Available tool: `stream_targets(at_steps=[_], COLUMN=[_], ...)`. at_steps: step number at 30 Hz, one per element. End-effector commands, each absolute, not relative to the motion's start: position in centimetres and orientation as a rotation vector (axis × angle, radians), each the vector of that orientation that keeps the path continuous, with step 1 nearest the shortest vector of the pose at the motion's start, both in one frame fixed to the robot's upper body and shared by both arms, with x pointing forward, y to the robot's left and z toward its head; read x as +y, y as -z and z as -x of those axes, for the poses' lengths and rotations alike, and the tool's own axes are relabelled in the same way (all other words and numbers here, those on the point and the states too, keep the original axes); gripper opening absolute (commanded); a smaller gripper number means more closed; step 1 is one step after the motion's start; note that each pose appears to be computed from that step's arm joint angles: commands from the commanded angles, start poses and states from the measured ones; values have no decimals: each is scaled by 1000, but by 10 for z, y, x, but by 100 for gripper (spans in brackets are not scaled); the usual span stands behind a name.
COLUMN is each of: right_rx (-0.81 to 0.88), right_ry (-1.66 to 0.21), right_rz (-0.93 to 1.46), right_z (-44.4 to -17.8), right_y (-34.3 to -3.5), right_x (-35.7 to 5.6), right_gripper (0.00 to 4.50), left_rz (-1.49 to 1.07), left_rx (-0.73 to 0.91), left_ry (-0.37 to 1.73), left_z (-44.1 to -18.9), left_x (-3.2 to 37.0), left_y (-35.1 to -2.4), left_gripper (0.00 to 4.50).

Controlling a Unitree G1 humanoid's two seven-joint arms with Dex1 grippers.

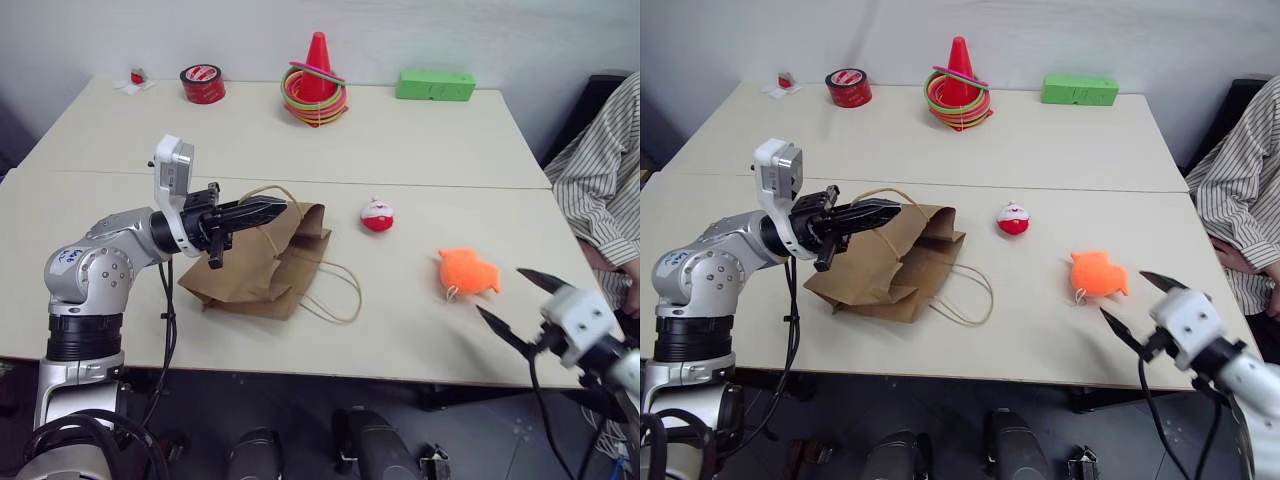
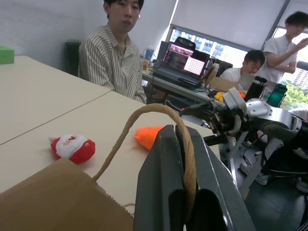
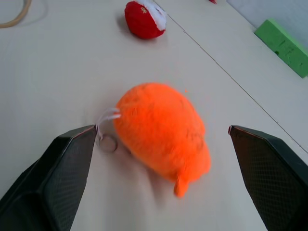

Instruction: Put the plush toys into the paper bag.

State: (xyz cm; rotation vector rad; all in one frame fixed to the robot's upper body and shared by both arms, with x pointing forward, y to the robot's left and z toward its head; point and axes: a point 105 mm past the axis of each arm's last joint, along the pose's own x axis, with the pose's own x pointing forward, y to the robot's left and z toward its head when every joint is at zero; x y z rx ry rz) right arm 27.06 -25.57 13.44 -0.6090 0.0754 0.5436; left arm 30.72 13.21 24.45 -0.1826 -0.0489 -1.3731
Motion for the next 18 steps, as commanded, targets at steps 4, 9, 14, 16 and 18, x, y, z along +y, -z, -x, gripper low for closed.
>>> stream_targets(at_steps=[4, 9, 14, 16, 18], right_rx=[223, 219, -64, -158, -207], right_ry=[-612, -674, -971, -1092, -1198], right_rz=[614, 625, 562, 534, 560], right_z=[-304, -315, -301, -294, -291], right_y=[-110, -115, -170, -192, -203], right_x=[-255, -252, -204, -173, -139], right_gripper=[275, 110, 2, 2, 2], left_rz=[109, 91, 107, 120, 135], left_rx=[-85, -82, -82, -81, -80], left_ry=[1383, 1364, 1393, 1410, 1424], left_z=[-300, -298, -291, -288, -287], left_x=[131, 137, 137, 137, 137], left_y=[-255, -256, -259, -262, -265], left_gripper=[0, 0, 0, 0, 0])
